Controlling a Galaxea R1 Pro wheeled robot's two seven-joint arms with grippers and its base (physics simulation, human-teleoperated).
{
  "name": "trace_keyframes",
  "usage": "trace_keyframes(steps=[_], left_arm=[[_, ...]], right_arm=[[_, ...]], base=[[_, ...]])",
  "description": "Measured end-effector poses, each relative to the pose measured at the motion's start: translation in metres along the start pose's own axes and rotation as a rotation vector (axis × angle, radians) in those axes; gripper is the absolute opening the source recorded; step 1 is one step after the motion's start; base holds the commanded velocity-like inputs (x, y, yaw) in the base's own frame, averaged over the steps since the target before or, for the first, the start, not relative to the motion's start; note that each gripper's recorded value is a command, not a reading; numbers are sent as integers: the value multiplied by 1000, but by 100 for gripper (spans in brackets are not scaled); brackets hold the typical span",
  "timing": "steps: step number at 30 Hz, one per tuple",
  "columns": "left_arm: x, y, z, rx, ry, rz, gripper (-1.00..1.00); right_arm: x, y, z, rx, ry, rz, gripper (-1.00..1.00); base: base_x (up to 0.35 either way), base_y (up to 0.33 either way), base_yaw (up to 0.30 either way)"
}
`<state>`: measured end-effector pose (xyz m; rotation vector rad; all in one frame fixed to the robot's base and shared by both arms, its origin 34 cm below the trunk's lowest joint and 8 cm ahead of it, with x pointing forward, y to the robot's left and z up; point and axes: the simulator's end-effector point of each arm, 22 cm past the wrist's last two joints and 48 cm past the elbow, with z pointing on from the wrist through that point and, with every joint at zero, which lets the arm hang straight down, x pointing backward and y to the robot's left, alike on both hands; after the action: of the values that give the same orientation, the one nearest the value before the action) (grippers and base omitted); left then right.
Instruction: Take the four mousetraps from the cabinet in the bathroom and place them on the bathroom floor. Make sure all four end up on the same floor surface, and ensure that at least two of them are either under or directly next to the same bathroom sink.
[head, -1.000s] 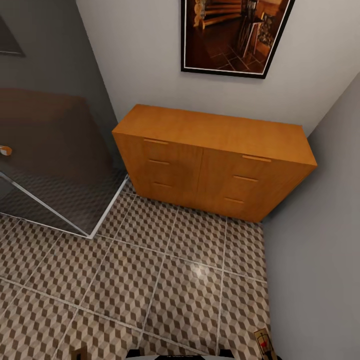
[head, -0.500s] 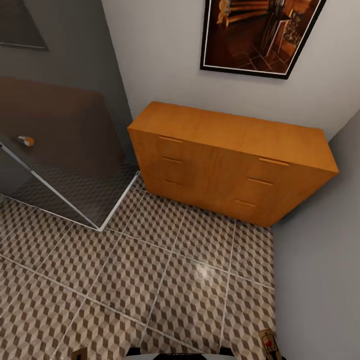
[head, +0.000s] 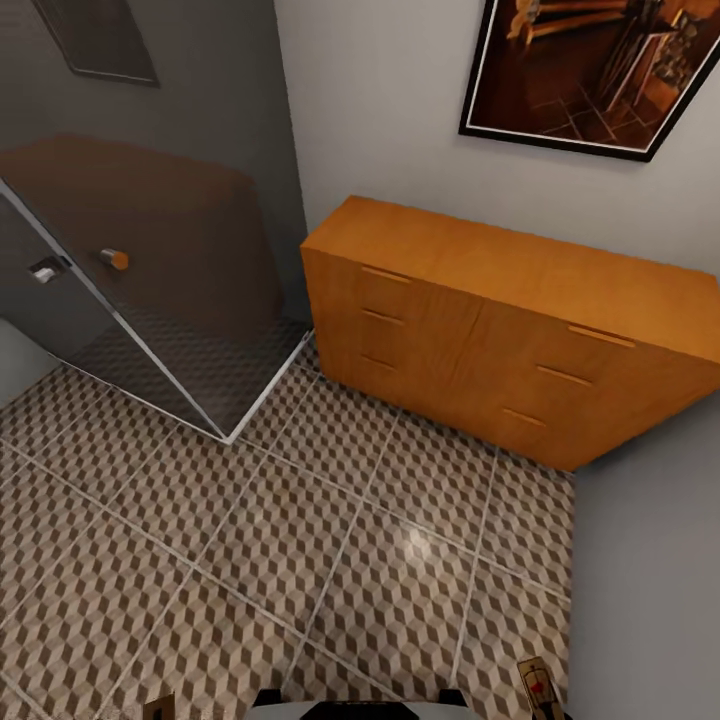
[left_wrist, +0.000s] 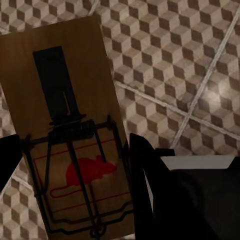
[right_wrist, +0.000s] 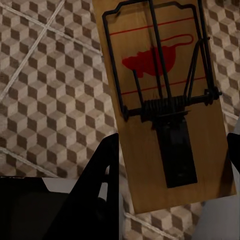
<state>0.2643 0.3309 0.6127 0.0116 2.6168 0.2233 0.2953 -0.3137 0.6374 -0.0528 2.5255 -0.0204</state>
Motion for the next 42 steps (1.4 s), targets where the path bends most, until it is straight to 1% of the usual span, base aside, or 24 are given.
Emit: trace_keyframes(steps=[9,27,30,38,42], left_arm=[[3,0,-1,0,8,1,-100],[4,0,0,0,9,1,-100],[4,0,0,0,8,0,-100],[5,0,-1,-1,12,1,-100],[6,0,-1,0,14,1,-100]], right_arm=[[3,0,-1,1,7,1,-100],[3,0,-1,1,7,1,-100],[3,0,-1,2,8,1,-100],[5,0,-1,1,11,1,-100],[5,0,-1,1,13,1,-100]], base=[[0,0,203],[0,8,10],[0,185,66],[0,252,219],[0,240,97]])
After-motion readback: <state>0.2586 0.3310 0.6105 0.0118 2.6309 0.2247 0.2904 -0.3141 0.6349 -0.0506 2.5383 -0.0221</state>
